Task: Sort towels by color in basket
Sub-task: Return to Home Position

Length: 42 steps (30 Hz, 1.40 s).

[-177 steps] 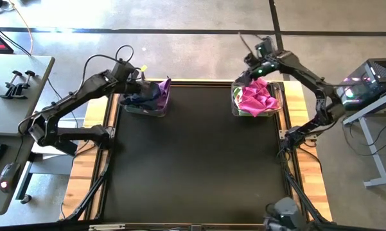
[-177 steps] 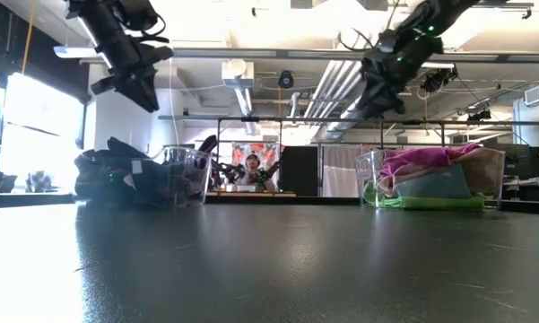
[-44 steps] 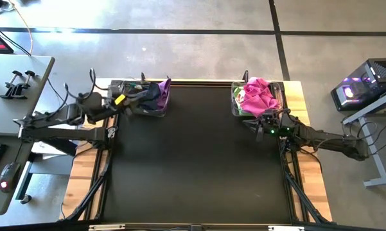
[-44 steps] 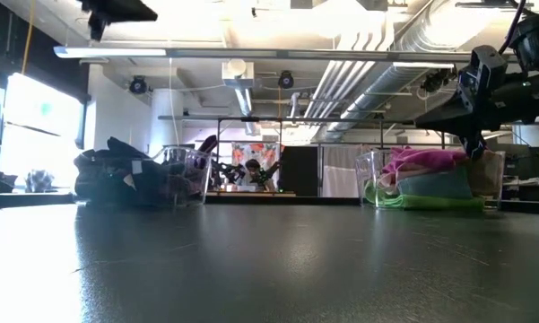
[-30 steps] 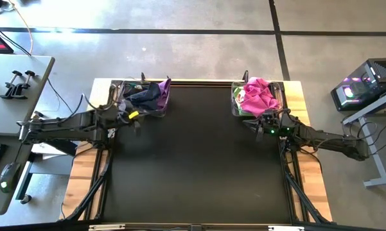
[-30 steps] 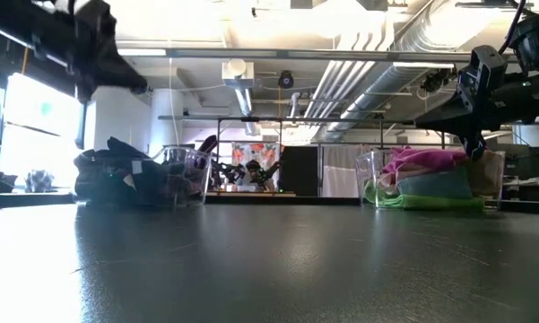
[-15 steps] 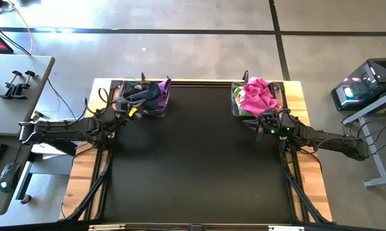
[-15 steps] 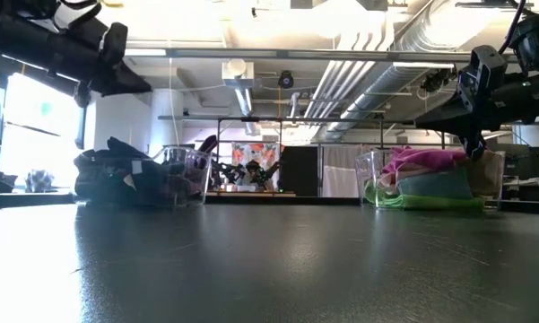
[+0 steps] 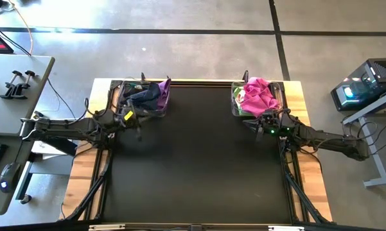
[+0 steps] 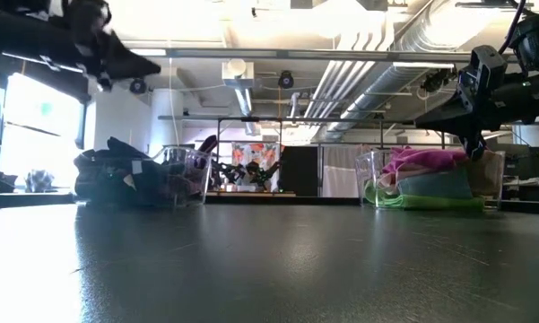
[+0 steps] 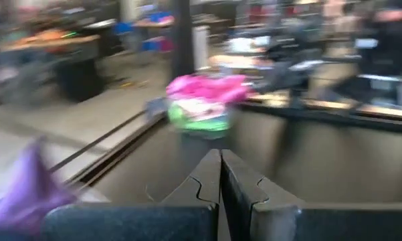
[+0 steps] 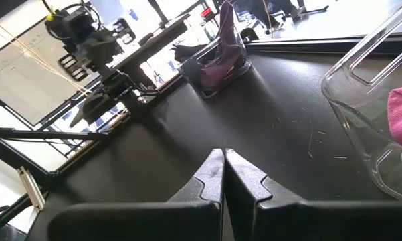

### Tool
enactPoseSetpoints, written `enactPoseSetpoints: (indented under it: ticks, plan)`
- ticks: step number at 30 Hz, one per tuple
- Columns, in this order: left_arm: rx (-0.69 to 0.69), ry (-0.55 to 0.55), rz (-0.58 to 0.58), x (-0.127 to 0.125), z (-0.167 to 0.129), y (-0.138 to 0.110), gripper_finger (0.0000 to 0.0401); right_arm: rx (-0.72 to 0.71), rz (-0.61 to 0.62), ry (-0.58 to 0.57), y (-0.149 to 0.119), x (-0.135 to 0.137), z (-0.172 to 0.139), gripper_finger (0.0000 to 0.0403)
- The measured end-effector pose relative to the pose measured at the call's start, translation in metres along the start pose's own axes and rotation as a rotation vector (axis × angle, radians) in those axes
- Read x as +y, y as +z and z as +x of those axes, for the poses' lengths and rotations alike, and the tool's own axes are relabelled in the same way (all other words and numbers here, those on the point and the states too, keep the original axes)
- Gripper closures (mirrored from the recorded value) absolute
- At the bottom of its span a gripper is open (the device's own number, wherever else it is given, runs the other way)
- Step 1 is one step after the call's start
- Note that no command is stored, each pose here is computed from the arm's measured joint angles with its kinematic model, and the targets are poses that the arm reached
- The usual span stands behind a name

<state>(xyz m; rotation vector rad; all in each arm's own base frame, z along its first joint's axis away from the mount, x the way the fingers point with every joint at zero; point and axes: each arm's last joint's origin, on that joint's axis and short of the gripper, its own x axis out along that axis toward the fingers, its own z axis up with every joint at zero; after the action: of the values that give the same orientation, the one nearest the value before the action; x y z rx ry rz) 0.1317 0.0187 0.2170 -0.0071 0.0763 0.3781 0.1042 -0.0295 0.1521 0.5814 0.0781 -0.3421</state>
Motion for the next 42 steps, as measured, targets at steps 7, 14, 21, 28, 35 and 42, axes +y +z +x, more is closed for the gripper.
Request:
enactPoseSetpoints:
  ticks: [7, 14, 21, 28, 35, 42]
  plan:
    - [-0.093, -0.264, 0.082, -0.012, -0.003, 0.008, 0.0400, 0.000, 0.000, 0.000, 0.000, 0.000, 0.000, 0.0402]
    - [-0.270, -0.279, 0.032, -0.010, -0.009, -0.016, 0.0400, 0.000, 0.000, 0.000, 0.000, 0.000, 0.000, 0.0402]
    - [-0.326, -0.260, -0.004, -0.008, -0.013, -0.025, 0.0400, -0.001, 0.000, 0.000, 0.000, 0.000, 0.000, 0.0402]
    - [-0.301, -0.251, 0.007, -0.008, -0.013, -0.028, 0.0400, -0.001, 0.000, 0.000, 0.000, 0.000, 0.000, 0.0402]
    - [-0.133, -0.255, 0.028, -0.009, -0.009, -0.044, 0.0400, -0.001, 0.000, 0.000, 0.000, 0.000, 0.000, 0.0402]
    - [-0.046, -0.255, 0.065, -0.008, -0.009, -0.052, 0.0400, -0.001, 0.000, 0.000, 0.000, 0.000, 0.000, 0.0402]
